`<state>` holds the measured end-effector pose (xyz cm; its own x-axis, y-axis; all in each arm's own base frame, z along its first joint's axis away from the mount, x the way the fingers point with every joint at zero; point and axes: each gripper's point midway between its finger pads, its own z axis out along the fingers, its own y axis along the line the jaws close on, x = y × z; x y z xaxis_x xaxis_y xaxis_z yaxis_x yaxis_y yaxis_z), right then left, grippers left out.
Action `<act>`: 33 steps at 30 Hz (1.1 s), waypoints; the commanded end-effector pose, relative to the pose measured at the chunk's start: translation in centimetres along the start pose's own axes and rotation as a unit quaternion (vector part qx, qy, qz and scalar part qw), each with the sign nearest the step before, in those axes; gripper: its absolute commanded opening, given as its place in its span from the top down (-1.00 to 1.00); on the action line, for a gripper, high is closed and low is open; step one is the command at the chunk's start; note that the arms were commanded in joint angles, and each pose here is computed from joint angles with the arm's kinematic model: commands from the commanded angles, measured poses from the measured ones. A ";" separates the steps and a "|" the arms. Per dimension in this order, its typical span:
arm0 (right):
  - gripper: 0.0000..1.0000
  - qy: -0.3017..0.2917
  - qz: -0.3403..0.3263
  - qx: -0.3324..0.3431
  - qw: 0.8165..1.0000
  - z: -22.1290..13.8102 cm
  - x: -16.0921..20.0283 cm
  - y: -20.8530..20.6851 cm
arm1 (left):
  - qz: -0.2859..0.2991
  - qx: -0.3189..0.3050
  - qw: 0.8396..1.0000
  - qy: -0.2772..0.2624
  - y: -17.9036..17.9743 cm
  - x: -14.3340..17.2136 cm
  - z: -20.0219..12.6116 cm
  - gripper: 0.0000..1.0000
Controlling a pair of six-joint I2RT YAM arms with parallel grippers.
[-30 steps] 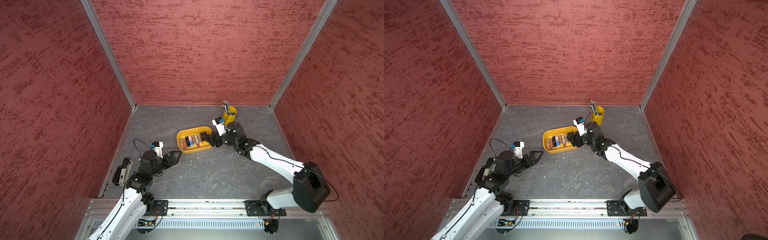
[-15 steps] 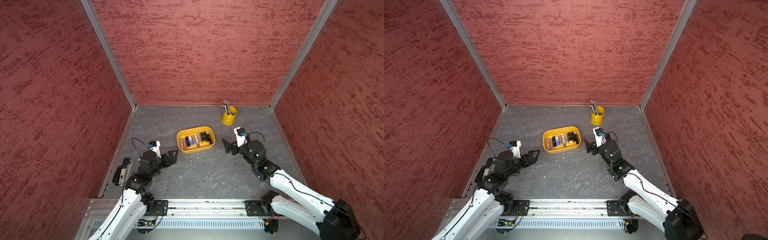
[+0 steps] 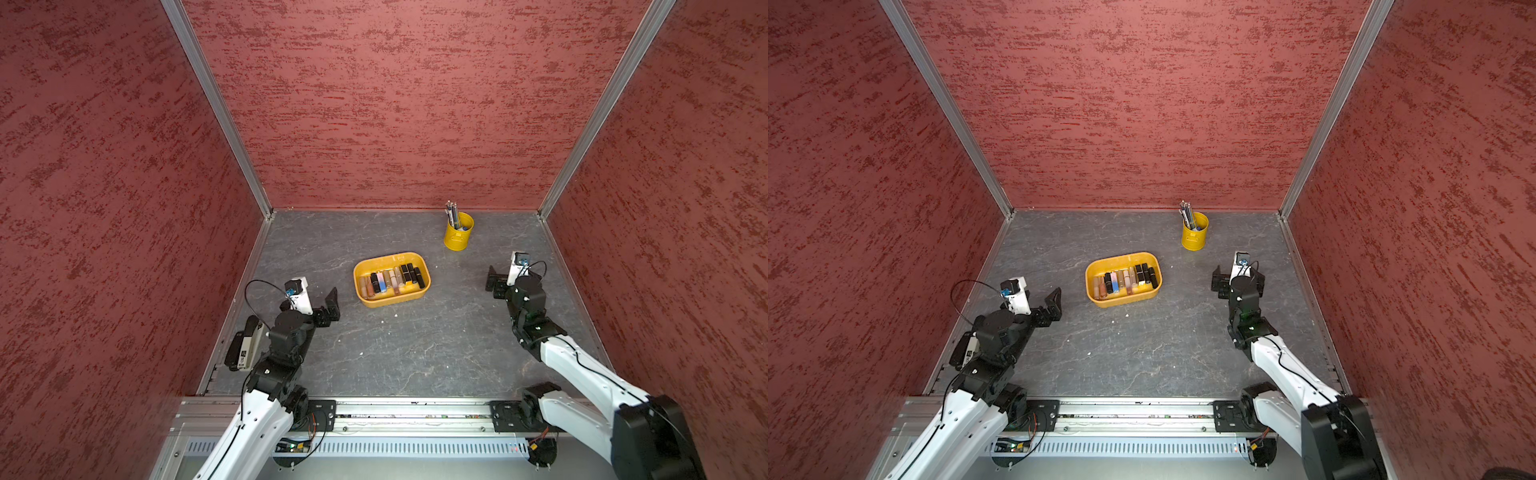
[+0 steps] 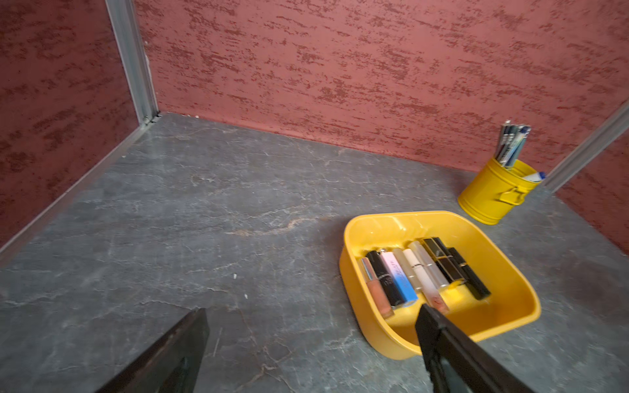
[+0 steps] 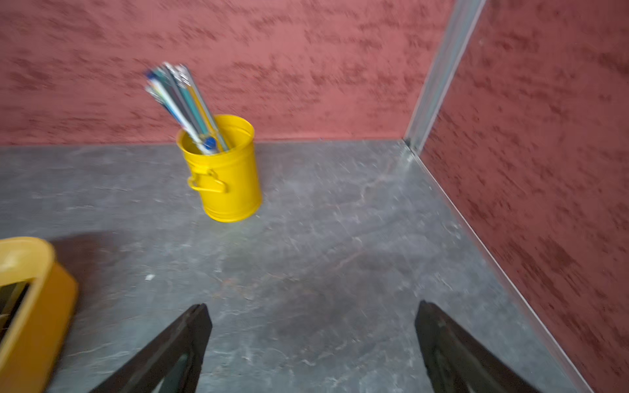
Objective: Put the lipstick into the storage box
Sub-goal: Reset both arms
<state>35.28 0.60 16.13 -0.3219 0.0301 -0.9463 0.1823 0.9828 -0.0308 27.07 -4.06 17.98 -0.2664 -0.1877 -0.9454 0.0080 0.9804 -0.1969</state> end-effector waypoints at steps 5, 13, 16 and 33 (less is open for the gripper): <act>-0.96 -0.032 0.015 0.044 0.998 3.8 0.2 -2.4 | 0.010 -0.028 0.998 -0.049 1.4 -3.9 2.1 -0.99; -0.96 -0.050 0.014 0.015 0.999 5.3 0.7 -1.4 | -0.012 -0.072 0.996 -0.048 5.0 -4.4 4.1 -0.99; -0.97 -0.053 0.013 0.003 0.998 5.3 1.3 -1.0 | -0.020 -0.083 0.995 -0.049 6.4 -4.4 4.8 -0.99; -0.97 -0.057 -0.007 -0.042 0.997 5.7 2.5 0.6 | 0.024 -0.052 0.998 -0.026 7.2 -0.6 12.0 -0.99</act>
<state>38.88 -0.12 10.82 -0.2323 0.0081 -0.9726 0.1224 0.9923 -0.0209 37.08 3.38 10.78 -0.3316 -0.1826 -0.9256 -0.1514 0.9787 -0.1388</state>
